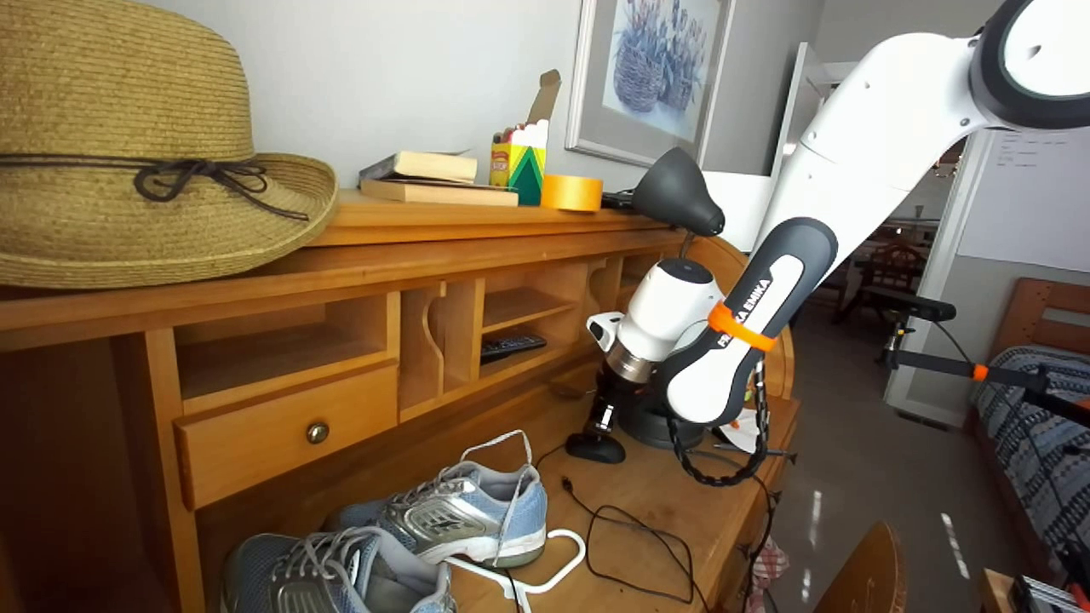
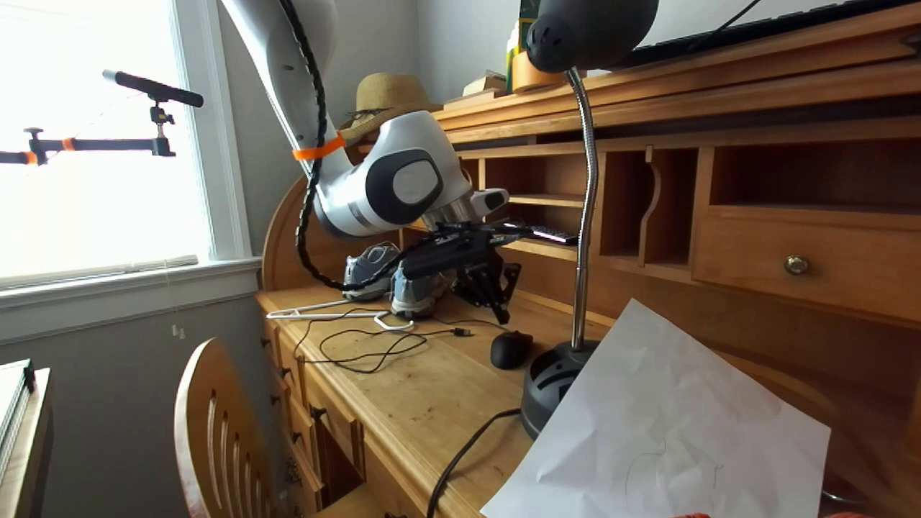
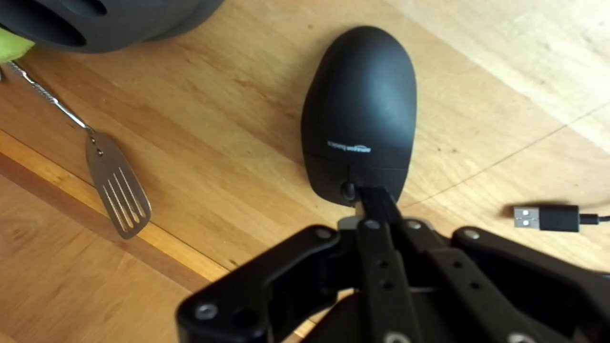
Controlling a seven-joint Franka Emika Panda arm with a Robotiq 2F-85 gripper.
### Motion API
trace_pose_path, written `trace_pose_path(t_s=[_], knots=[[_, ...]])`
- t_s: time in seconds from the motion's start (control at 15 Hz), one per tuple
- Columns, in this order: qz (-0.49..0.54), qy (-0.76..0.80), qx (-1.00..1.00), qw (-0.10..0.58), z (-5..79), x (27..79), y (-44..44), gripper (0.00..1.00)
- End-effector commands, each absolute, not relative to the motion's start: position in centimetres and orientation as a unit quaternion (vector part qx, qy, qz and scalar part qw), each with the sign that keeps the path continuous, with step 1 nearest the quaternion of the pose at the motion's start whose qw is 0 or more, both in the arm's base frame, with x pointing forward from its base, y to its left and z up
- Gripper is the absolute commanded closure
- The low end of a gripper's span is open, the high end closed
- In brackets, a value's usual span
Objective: Turn the mouse to the right
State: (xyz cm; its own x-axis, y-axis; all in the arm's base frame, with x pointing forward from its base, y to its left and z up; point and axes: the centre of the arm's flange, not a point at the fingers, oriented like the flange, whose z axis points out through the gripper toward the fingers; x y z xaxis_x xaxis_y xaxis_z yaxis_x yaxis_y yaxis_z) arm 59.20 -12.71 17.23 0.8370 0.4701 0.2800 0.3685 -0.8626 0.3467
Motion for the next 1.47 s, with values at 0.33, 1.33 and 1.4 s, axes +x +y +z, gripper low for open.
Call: trace_pose_path(t_s=[0.33,1.33,1.4], knots=[[0.217,0.266,0.928,0.145,15.6,58.5,-13.5,1.00],[0.217,0.280,0.926,0.132,14.0,58.1,-13.5,1.00],[0.223,0.288,0.921,0.138,14.3,58.4,-13.4,1.00]])
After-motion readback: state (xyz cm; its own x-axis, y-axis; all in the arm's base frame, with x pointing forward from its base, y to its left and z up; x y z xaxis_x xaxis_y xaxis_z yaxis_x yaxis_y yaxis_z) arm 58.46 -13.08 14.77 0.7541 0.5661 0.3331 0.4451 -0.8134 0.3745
